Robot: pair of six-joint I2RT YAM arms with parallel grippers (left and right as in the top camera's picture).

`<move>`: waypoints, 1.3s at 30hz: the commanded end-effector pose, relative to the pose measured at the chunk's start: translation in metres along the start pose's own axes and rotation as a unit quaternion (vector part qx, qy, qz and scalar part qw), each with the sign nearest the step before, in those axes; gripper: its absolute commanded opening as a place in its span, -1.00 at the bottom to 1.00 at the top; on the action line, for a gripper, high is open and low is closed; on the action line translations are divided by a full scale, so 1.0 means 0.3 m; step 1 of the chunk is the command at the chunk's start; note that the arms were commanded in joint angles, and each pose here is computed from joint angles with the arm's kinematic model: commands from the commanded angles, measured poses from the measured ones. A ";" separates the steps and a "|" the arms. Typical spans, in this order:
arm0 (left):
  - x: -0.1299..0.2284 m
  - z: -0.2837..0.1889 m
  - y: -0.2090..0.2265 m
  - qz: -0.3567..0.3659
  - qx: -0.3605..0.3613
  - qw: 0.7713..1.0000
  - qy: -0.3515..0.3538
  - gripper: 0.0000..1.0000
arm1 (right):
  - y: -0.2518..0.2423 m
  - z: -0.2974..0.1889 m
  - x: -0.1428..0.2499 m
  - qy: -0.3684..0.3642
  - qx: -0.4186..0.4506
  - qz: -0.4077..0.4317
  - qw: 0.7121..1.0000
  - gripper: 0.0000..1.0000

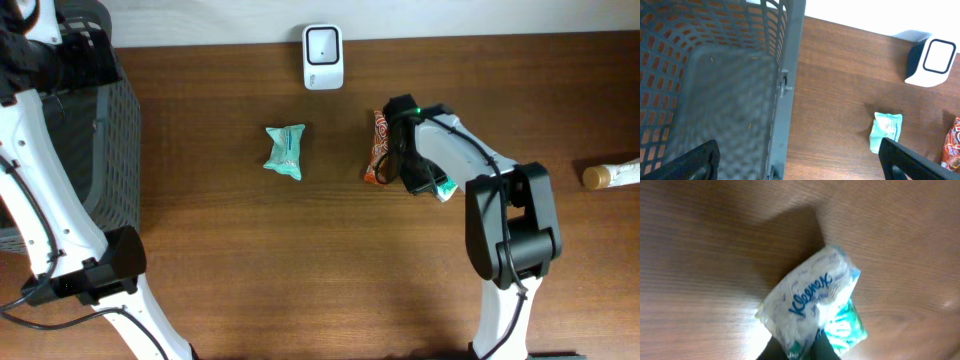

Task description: Scan the item barcode

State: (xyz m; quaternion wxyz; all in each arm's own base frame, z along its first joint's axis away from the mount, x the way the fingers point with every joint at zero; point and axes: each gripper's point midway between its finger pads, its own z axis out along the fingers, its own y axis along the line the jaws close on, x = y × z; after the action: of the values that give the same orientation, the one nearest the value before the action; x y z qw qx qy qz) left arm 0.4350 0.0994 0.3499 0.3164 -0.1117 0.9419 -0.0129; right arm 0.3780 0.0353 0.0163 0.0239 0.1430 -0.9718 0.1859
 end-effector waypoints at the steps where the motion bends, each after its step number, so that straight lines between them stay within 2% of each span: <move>1: -0.005 -0.046 0.003 -0.003 -0.004 1.000 -0.014 0.98 | 0.073 -0.159 -0.098 -0.038 -0.135 0.018 0.990 -0.92; 2: -0.005 -0.046 0.003 -0.003 -0.004 1.000 -0.014 0.98 | 0.083 -0.222 -0.116 -0.048 -0.184 0.023 0.981 -0.92; 5: -0.005 -0.046 0.003 -0.003 -0.004 1.000 -0.014 0.98 | 0.138 -0.362 -0.148 -0.096 -0.376 -0.006 0.922 -0.92; 10: -0.005 -0.046 0.003 -0.003 -0.004 1.000 -0.014 0.98 | 0.068 -0.243 -0.098 -0.084 -0.522 0.090 0.844 -0.92; 12: -0.005 -0.046 0.003 -0.003 -0.004 1.000 -0.014 0.98 | 0.022 -0.191 -0.078 -0.084 -0.534 0.122 0.832 -0.90; 13: -0.005 -0.046 0.003 -0.003 -0.004 1.000 -0.014 0.98 | -0.025 -0.162 -0.065 -0.083 -0.529 0.141 0.833 -0.78; 16: -0.005 -0.046 0.003 -0.003 -0.004 1.000 -0.014 0.98 | -0.140 -0.110 -0.047 -0.085 -0.522 0.198 0.826 -0.68; 17: -0.005 -0.046 0.003 -0.003 -0.004 1.000 -0.014 0.98 | -0.173 -0.078 -0.032 -0.081 -0.504 0.209 0.834 -0.65; 19: -0.005 -0.046 0.003 -0.003 -0.004 1.000 -0.014 0.98 | -0.236 0.007 0.018 -0.044 -0.439 0.241 0.864 -0.39; 21: -0.005 -0.046 0.003 -0.003 -0.004 1.000 -0.014 0.98 | -0.279 0.070 0.070 -0.008 -0.375 0.253 0.892 -0.27; 24: -0.005 -0.046 0.003 -0.003 -0.004 1.000 -0.014 0.98 | -0.306 0.094 0.107 0.018 -0.338 0.262 0.904 -0.23; 26: -0.005 -0.046 0.003 -0.003 -0.004 1.000 -0.014 0.98 | -0.300 0.044 0.094 0.015 -0.360 0.259 0.896 -0.23; 29: -0.005 -0.046 0.003 -0.003 -0.004 1.000 -0.014 0.99 | -0.290 -0.125 0.016 -0.033 -0.410 0.214 0.886 -0.23; 32: -0.005 -0.046 0.003 -0.003 -0.004 1.000 -0.014 0.99 | -0.259 -0.244 -0.053 -0.068 -0.387 0.155 0.906 -0.22; 35: -0.005 -0.046 0.003 -0.003 -0.004 1.000 -0.014 0.98 | -0.217 -0.200 -0.063 -0.036 -0.230 0.095 0.968 -0.12; 39: -0.005 -0.046 0.003 -0.003 -0.004 1.000 -0.014 0.98 | -0.142 -0.124 -0.070 -0.012 -0.080 0.090 0.993 -0.09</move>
State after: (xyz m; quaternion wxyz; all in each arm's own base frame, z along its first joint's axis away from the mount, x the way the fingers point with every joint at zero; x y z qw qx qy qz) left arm 0.4352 0.0995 0.3500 0.3168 -0.1117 0.9418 -0.0129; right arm 0.4165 0.0348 0.0789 0.0012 0.0714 -0.9973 -0.0180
